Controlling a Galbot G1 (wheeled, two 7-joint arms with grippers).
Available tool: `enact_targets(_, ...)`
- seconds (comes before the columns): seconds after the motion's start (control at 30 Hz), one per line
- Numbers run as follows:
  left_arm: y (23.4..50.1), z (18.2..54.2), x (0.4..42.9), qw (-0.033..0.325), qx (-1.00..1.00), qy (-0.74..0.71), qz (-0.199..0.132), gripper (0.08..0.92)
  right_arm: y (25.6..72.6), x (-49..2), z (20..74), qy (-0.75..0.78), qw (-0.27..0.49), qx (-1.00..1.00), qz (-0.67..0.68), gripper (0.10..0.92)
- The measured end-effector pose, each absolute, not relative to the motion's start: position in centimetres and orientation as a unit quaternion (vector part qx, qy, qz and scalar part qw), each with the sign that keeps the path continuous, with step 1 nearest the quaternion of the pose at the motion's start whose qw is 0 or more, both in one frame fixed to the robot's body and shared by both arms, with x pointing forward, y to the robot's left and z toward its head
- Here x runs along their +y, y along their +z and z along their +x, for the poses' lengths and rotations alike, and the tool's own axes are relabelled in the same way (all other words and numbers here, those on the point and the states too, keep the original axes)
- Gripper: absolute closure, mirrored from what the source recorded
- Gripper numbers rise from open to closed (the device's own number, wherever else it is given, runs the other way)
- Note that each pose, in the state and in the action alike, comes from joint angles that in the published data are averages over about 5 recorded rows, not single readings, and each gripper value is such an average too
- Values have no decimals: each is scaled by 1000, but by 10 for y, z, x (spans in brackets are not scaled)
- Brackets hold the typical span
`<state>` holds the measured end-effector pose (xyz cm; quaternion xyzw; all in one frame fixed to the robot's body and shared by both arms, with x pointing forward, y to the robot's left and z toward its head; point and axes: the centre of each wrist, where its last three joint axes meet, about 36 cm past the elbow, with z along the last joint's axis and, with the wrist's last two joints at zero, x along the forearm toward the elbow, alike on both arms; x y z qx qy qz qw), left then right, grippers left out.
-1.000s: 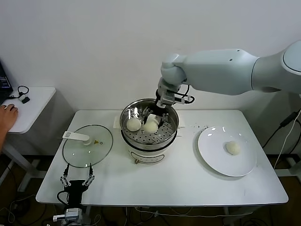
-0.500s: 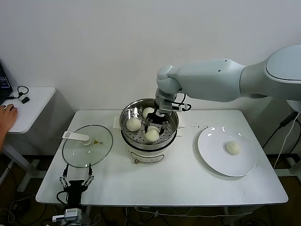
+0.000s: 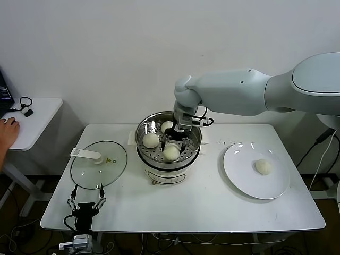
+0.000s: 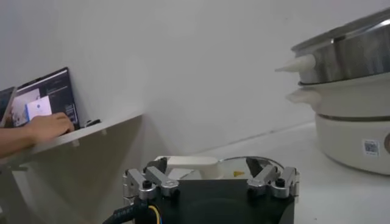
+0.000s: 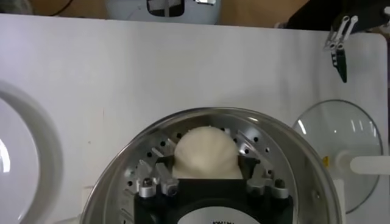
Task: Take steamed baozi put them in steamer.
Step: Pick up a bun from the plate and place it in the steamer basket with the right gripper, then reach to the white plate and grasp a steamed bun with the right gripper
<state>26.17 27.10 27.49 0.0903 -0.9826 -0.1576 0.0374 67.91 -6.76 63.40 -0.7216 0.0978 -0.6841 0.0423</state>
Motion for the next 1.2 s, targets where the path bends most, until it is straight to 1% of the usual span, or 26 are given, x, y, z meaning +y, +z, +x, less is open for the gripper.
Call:
enact_targets(0.07, 275, 262, 271, 38, -983, -158, 90, 177, 634, -68, 679, -683, 43, 99, -722, 217)
enact_targets(0.17, 275, 261, 271, 38, -983, -158, 90, 177, 637, -70, 680, -682, 45, 100, -723, 202)
enact_targets(0.4, 277, 261, 271, 37, -982, -159, 91, 177, 649, -81, 683, -684, 38, 102, -721, 199)
enact_targets(0.6, 277, 261, 270, 37, -983, -159, 88, 177, 664, -100, 688, -690, 12, 116, -714, 200)
enact_targets(0.87, 276, 262, 267, 38, -983, -160, 84, 177, 686, -150, 693, -698, -55, 166, -695, 200)
enact_targets(1.2, 275, 262, 266, 41, -983, -161, 82, 177, 697, -236, 694, -690, -167, 250, -659, 200)
